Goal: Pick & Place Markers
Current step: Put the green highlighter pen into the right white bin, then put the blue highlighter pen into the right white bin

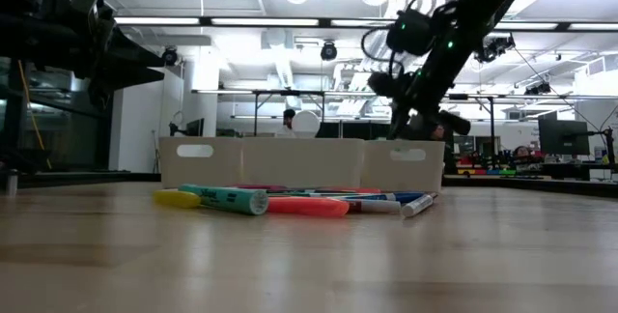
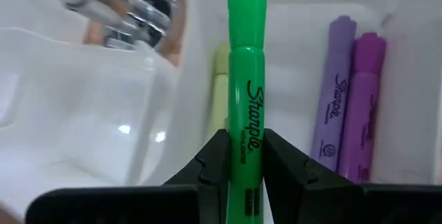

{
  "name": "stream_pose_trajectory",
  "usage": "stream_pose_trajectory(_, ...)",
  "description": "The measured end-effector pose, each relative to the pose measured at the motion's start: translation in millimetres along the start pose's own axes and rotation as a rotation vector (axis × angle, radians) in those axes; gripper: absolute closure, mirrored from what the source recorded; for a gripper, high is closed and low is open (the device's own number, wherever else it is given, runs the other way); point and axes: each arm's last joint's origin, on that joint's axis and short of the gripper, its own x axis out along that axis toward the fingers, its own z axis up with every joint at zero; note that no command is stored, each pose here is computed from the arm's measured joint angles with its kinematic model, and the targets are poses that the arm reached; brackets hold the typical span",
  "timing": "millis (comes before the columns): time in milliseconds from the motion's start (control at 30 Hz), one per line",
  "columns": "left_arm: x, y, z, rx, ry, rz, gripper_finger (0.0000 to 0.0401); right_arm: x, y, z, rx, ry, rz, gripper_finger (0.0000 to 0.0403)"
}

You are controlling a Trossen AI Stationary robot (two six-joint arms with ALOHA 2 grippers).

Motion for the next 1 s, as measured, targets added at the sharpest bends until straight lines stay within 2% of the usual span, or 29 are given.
stream_pose_trajectory(233,0,0,0,0.000,0.000,0.000,0.0272,13,3,10,-0.008,0.030,-0.027,0.0346)
stream_pose_trajectory(433,0,0,0,0.000,0.000,0.000,0.0272,14,8,18,-0.033,0.053,-0.062,0.0325)
stream_pose_trajectory(1000,0,0,0,0.000,-0.001,0.000,0.0272,8,7,18,-0.056,0.057,-0.083,0.0309)
